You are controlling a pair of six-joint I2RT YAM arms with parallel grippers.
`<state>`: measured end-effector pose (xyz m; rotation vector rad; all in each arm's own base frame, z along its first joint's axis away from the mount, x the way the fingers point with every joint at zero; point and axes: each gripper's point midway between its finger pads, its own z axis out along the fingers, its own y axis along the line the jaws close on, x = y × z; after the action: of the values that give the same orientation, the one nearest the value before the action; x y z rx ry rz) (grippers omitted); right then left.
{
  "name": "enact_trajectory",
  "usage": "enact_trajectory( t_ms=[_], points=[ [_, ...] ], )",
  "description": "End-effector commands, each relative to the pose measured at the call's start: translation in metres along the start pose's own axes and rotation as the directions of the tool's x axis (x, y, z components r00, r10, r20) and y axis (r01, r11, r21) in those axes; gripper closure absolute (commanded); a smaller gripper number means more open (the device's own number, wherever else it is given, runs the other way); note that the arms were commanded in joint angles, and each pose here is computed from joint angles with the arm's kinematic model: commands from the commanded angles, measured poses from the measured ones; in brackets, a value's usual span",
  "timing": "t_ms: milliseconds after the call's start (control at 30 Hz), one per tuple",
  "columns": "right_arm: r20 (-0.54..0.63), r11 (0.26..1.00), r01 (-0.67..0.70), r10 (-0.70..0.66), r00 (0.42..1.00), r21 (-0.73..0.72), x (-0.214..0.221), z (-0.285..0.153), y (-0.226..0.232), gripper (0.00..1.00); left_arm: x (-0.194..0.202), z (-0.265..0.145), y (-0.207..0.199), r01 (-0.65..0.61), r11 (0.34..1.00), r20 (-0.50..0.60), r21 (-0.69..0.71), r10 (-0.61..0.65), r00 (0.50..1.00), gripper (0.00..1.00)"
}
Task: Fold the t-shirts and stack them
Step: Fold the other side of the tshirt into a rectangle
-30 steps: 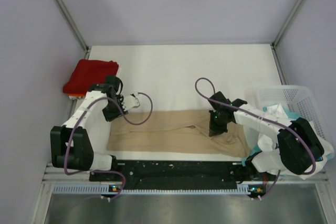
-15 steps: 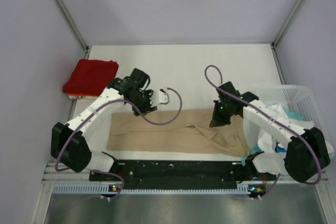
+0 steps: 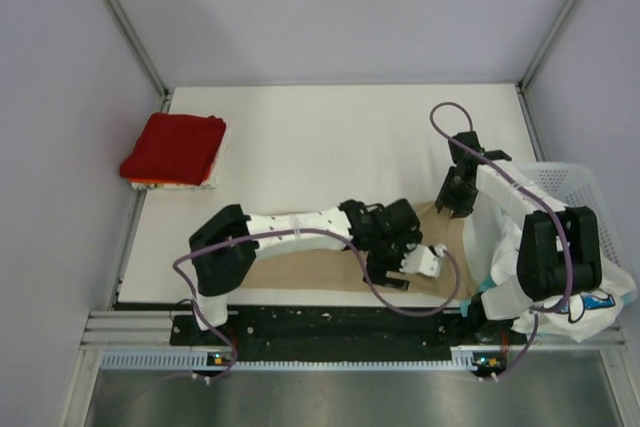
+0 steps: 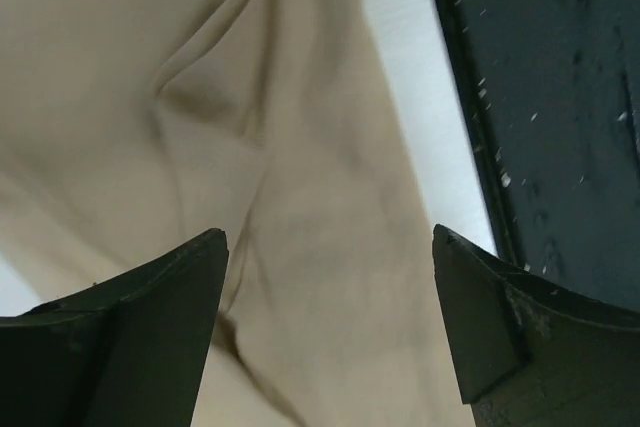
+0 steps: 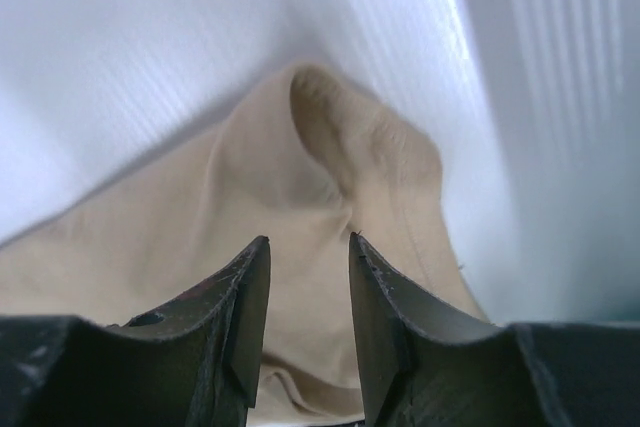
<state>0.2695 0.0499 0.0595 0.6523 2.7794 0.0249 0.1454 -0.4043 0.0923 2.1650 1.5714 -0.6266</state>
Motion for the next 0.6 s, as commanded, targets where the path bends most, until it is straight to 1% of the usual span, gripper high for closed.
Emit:
enact_trajectory(
  t_ms=[0,100,167,200,233,300,433,500,567],
  points=[
    [0.081,0.998,0.001,-0.005,0.997,0.057,-0.038,0.012,-0.006,0.63,-0.049,0.018,0.021,-0.090,0.985,0.044,-0.144,0.098,0.994,0.16],
    [0.054,0.999,0.013,-0.016,0.998,0.042,-0.037,0.023,-0.001,0.65,-0.042,0.036,0.036,-0.081,0.982,-0.011,-0.173,0.080,0.997,0.27],
    [0.046,0.999,0.019,-0.021,0.999,0.038,-0.036,0.027,0.001,0.65,-0.031,0.047,0.038,-0.086,0.981,-0.045,-0.175,0.079,0.996,0.32],
    [0.047,0.999,0.019,-0.020,0.999,0.036,-0.036,0.029,0.001,0.65,-0.028,0.050,0.038,-0.086,0.981,-0.054,-0.172,0.078,0.996,0.36],
    [0.047,0.999,0.020,-0.022,0.999,0.036,-0.036,0.030,0.001,0.65,-0.025,0.052,0.038,-0.088,0.981,-0.060,-0.172,0.079,0.995,0.42],
    [0.048,0.999,0.023,-0.025,0.999,0.035,-0.035,0.031,0.001,0.66,-0.020,0.057,0.039,-0.093,0.980,-0.077,-0.174,0.081,0.994,0.48],
    [0.046,0.998,0.030,-0.032,0.998,0.051,-0.034,0.035,-0.003,0.67,-0.006,0.064,0.043,-0.128,0.975,-0.142,-0.181,0.102,0.985,0.47],
    [0.045,0.998,0.026,-0.028,0.999,0.053,-0.034,0.037,-0.004,0.67,-0.004,0.066,0.038,-0.134,0.979,-0.146,-0.151,0.112,0.983,0.47],
    [0.043,0.999,0.024,-0.026,0.999,0.047,-0.034,0.039,-0.003,0.67,-0.009,0.067,0.034,-0.133,0.983,-0.127,-0.129,0.116,0.985,0.48]
  ],
)
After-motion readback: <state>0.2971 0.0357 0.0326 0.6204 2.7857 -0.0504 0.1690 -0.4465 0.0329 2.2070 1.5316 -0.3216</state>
